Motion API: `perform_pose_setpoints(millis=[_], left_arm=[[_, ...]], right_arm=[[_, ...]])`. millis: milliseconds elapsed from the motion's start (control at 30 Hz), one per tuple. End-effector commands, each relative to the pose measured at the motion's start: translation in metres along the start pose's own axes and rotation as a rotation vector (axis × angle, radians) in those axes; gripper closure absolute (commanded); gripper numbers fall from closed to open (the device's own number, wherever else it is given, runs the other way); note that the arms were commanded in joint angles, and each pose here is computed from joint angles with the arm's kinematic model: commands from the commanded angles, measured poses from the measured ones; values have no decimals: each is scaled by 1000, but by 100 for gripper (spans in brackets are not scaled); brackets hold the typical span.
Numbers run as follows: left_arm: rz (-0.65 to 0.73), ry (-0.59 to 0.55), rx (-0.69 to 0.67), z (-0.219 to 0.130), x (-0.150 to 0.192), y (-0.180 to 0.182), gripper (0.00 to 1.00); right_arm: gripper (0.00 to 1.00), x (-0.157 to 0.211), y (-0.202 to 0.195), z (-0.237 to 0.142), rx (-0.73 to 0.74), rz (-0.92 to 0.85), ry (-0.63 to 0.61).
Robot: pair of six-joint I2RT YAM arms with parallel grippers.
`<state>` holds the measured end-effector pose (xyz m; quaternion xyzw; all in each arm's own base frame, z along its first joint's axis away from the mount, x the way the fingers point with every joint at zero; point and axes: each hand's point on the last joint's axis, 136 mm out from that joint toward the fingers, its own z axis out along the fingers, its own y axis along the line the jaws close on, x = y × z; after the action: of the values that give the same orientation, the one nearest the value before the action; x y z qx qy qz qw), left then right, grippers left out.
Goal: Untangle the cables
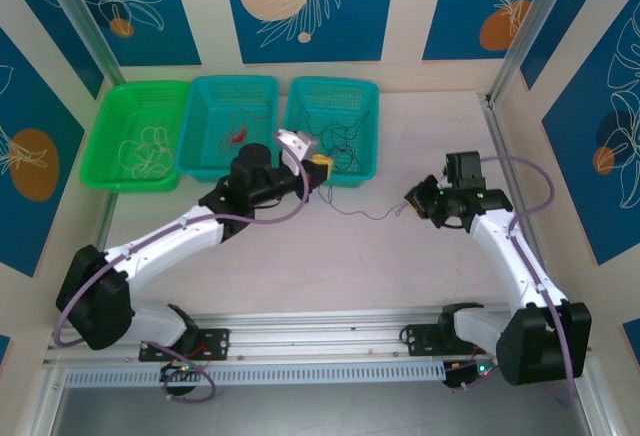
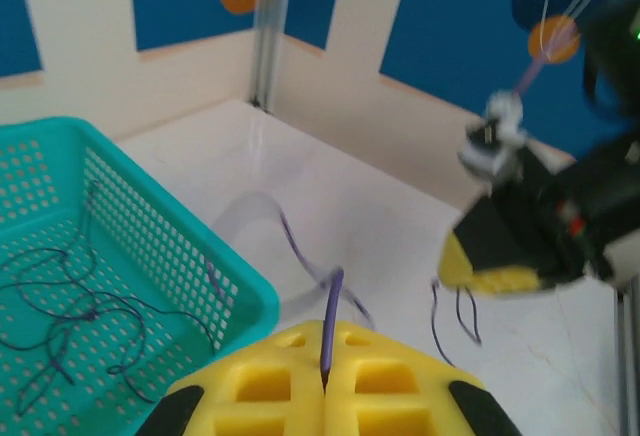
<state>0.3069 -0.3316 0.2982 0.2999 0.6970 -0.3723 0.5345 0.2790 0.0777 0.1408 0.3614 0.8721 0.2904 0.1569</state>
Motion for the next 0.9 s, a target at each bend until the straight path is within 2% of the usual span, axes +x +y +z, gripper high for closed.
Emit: perform_pose_setpoints(millis=[0, 133, 200, 267, 333, 400, 467, 667, 867], left_arm=[[-32, -47, -6, -5, -25, -1, 100], [-32, -71, -8, -6, -41, 0, 100], [-29, -94, -22, -6, -54, 5, 100], [-20, -111, -22, -3, -70, 9, 100], [7, -132, -12, 2, -92, 10, 100], [28, -149, -1, 9, -109, 10, 100], [43, -166, 14, 15, -127, 10, 100], [129, -219, 13, 27, -186, 9, 100], [170, -215, -135, 41, -219, 58, 100]], right_arm=[[87, 8, -20, 9, -43, 123, 76], [95, 6, -22, 2, -66, 122, 58], [94, 5, -20, -4, -63, 111, 41], [84, 7, -4, -12, -119, 66, 46], [60, 15, 24, -22, -218, -20, 71], [44, 22, 45, -33, -283, -77, 83], [39, 26, 62, -45, -339, -118, 80], [36, 27, 82, -74, -411, -163, 22], [36, 33, 78, -76, -417, -208, 27]])
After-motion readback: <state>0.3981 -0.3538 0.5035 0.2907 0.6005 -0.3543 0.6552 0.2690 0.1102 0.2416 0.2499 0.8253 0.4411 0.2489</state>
